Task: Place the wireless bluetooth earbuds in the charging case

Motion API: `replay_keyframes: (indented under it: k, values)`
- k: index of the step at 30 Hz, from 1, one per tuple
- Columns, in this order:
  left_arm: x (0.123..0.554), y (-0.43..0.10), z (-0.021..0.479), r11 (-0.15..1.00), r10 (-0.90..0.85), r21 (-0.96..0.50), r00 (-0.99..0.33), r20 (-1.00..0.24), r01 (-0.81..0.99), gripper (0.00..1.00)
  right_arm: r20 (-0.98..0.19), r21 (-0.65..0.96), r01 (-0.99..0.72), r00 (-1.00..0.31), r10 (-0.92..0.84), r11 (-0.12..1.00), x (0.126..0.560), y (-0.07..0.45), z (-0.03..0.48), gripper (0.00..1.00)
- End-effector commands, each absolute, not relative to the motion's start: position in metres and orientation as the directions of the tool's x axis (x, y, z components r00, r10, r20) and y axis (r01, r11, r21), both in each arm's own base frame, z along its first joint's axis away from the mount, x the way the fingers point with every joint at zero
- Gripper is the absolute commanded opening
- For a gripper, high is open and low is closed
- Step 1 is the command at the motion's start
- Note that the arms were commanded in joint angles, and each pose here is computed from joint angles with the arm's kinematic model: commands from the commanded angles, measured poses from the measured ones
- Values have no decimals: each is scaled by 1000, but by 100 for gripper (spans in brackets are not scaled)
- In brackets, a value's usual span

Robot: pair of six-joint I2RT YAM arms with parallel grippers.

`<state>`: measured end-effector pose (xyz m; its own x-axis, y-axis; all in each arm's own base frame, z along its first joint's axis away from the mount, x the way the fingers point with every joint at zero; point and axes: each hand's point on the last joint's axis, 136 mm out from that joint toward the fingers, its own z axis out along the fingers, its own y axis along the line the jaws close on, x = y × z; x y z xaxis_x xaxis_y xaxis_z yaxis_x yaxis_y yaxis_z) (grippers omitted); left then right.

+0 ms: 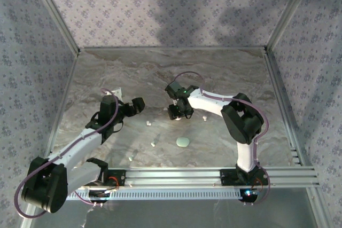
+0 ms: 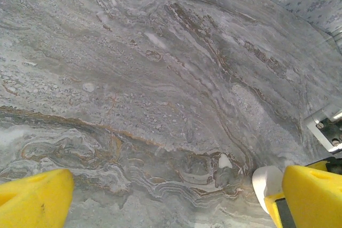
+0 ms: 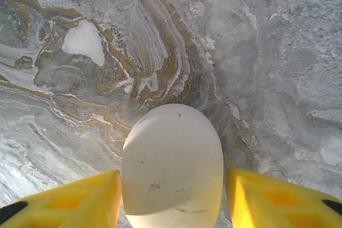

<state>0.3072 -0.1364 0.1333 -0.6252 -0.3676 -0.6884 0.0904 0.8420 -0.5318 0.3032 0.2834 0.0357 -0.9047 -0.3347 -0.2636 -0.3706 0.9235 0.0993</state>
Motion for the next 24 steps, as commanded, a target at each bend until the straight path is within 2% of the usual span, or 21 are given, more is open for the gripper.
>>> replay_keyframes:
  k: [1, 16, 20, 24]
  values:
    - [313, -144, 151, 830, -364, -541, -600, -712, 138, 100, -263, 110, -360, -909, -322, 927, 309, 287, 38, 57]
    - [313, -154, 149, 811, -356, -562, -621, -698, 166, 100, -271, 123, -359, -909, -316, 925, 311, 288, 42, 42]
    - [313, -169, 151, 757, -363, -617, -647, -671, 215, 100, -318, 171, -357, -902, -292, 918, 315, 291, 56, 43]
    - [311, -195, 158, 640, -372, -709, -688, -623, 296, 99, -345, 274, -326, -911, -224, 905, 313, 287, 71, 43]
